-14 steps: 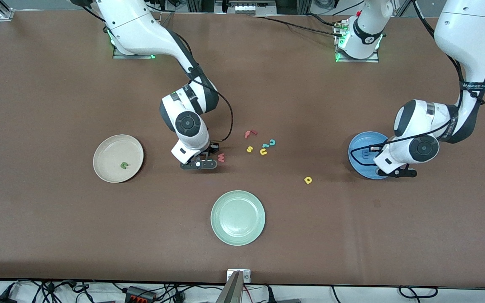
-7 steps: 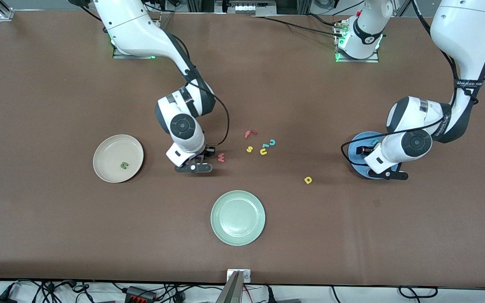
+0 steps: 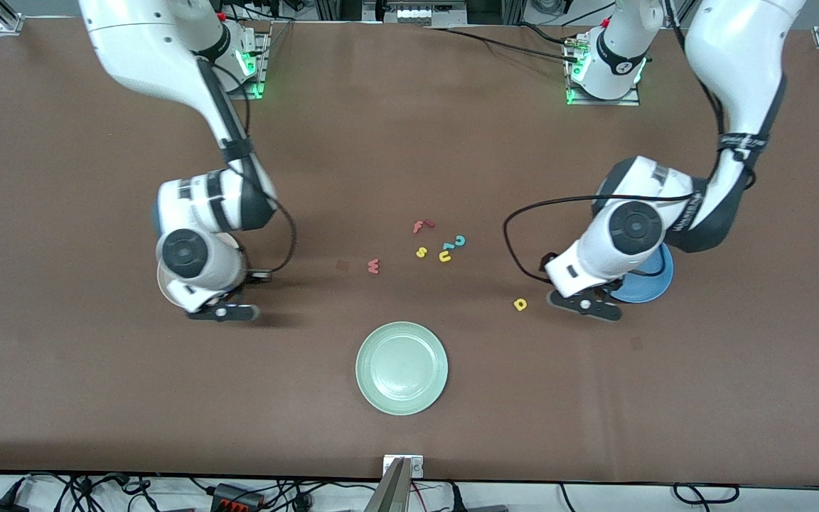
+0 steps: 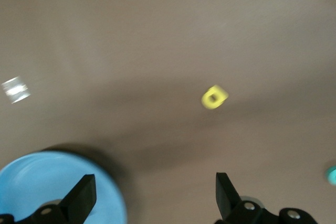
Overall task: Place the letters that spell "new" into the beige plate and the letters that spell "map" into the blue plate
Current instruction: 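Release the orange e onto the beige plate while the left gripper reaches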
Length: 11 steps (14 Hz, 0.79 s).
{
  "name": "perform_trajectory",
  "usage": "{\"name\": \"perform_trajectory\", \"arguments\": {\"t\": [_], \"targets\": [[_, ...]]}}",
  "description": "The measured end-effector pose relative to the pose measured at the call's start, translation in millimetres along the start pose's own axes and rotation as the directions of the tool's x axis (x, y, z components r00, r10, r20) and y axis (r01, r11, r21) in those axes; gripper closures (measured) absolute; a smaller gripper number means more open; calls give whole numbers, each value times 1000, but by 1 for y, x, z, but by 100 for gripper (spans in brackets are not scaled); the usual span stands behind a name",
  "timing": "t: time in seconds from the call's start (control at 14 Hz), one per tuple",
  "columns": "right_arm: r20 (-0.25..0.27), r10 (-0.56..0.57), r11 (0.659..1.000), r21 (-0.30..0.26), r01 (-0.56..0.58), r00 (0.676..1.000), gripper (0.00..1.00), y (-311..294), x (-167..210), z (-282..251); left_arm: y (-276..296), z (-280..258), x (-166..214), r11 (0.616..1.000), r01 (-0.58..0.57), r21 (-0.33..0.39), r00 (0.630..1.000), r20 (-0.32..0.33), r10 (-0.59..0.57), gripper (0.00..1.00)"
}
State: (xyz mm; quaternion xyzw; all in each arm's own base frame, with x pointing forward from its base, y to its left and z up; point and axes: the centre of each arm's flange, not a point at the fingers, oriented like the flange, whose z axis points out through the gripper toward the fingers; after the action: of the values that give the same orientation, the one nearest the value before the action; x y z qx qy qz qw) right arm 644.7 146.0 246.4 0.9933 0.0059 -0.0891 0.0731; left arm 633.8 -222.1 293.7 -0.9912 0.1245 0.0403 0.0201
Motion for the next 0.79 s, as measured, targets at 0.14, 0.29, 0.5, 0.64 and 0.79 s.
{"name": "perform_trajectory", "arguments": {"t": [0.14,0.29,0.5,0.64,0.79], "targets": [[44,4,1000,-13,-4,999,72,37,-2,14,10,22,14,997,68,-26,998,16,-68,0],[83,7,1000,-14,-5,997,72,53,-12,29,8,48,33,992,107,-61,994,22,-106,0],[128,-3,1000,-9,4,992,72,59,-29,44,5,81,55,983,142,-116,989,-12,-144,0],[145,-6,1000,-7,8,989,72,58,-36,50,15,92,56,979,159,-125,987,-7,-161,0],[146,-14,1000,-6,15,989,71,54,-38,52,30,94,54,979,169,-117,985,-3,-171,0]]}}
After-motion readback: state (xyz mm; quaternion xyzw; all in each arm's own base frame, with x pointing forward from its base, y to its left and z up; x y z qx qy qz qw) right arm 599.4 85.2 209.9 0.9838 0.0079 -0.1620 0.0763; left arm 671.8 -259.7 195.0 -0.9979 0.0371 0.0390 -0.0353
